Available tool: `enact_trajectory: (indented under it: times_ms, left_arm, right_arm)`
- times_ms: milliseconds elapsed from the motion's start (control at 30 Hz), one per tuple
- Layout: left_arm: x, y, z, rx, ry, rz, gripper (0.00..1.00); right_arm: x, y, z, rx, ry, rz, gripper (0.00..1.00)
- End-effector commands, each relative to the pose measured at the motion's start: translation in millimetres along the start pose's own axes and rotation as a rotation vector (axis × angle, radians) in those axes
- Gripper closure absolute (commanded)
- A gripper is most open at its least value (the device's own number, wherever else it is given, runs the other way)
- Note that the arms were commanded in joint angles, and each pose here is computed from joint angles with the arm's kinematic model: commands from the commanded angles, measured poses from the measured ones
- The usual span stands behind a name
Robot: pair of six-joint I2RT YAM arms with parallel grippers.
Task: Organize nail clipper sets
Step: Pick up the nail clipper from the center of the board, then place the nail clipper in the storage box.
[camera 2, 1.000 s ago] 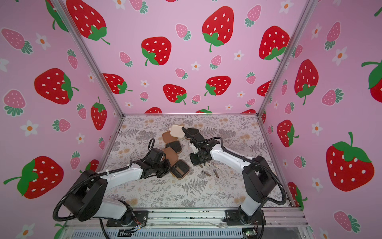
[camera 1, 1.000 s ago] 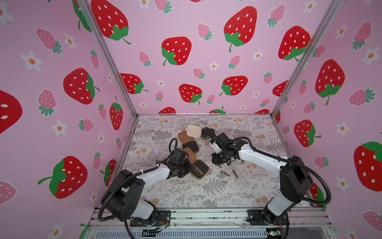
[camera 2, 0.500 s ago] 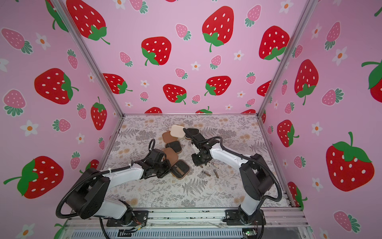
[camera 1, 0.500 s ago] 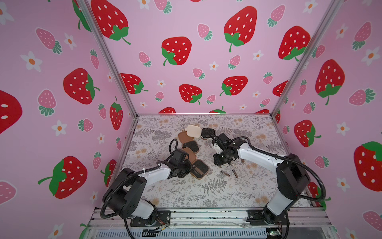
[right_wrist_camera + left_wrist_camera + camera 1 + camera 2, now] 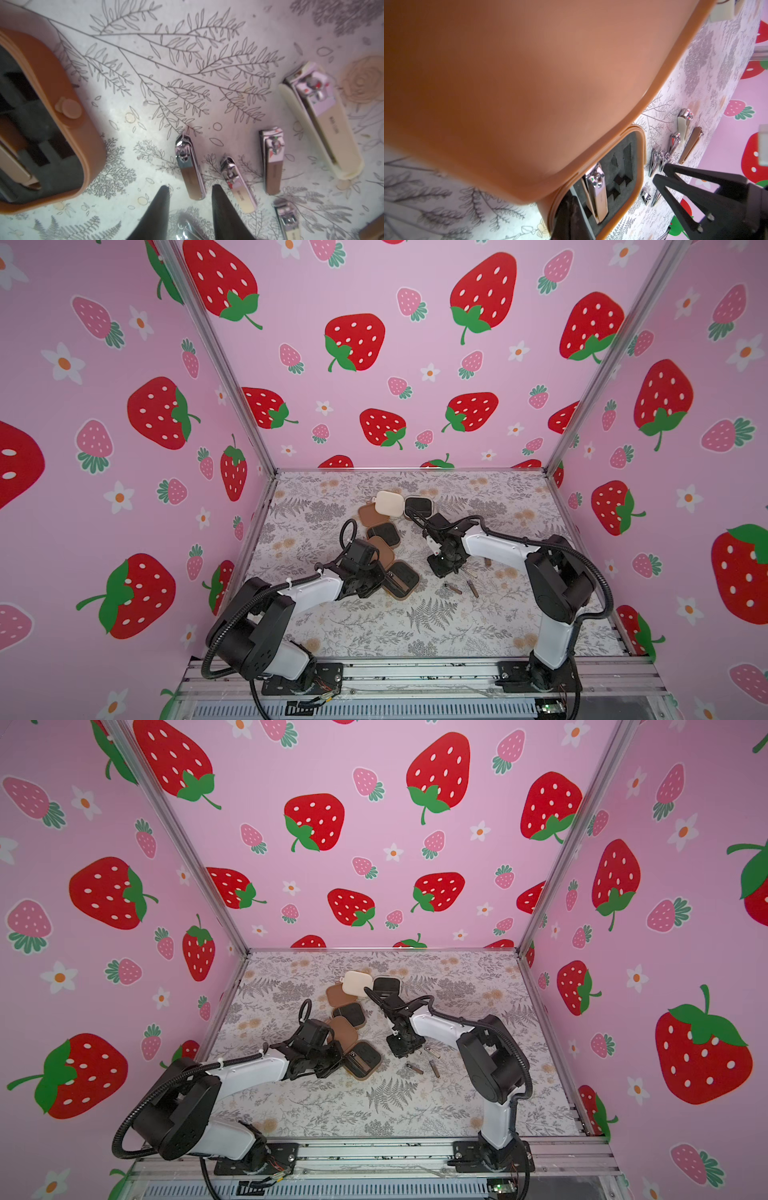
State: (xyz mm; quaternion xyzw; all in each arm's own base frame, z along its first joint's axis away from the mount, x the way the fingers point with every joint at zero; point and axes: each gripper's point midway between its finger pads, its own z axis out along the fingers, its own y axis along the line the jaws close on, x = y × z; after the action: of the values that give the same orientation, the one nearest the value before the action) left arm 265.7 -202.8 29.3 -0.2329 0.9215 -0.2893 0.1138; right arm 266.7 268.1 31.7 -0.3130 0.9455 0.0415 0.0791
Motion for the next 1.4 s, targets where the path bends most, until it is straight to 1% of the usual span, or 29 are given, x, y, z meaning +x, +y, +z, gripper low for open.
enact_trajectory:
  times_ms: [0, 133, 233, 600, 767, 933, 1100, 1367]
  left_arm:
    - [10, 32, 2, -0.103, 0.025, -0.037, 1.0]
    - [11, 33, 3, -0.103, 0.028, -0.038, 1.0]
    - [11, 34, 3, -0.103, 0.029, -0.041, 1.0]
    - [11, 33, 3, -0.1, 0.031, -0.041, 1.0]
    - [12, 34, 3, -0.102, 0.034, -0.039, 1.0]
    - [12, 35, 3, -0.106, 0.034, -0.045, 1.0]
    - [13, 36, 3, -0.104, 0.034, -0.05, 1.0]
    - [13, 36, 2, -0.102, 0.03, -0.051, 1.0]
  right_arm:
    - [-1, -5, 5, 0.027, 0.023, -0.016, 0.63]
    - [-1, -3, 13, 0.021, 0.037, -0.016, 0.65]
    - [0, -2, 18, 0.018, 0.048, -0.015, 0.68]
    - [11, -3, 24, 0.016, 0.079, -0.007, 0.85]
    - [4, 0, 16, 0.002, 0.054, -0.017, 0.87]
    - [-13, 11, -9, -0.013, -0.017, -0.077, 0.87]
    - [-27, 34, -34, -0.034, -0.108, -0.203, 0.87]
    - [-36, 73, -37, -0.129, -0.129, -0.332, 0.87]
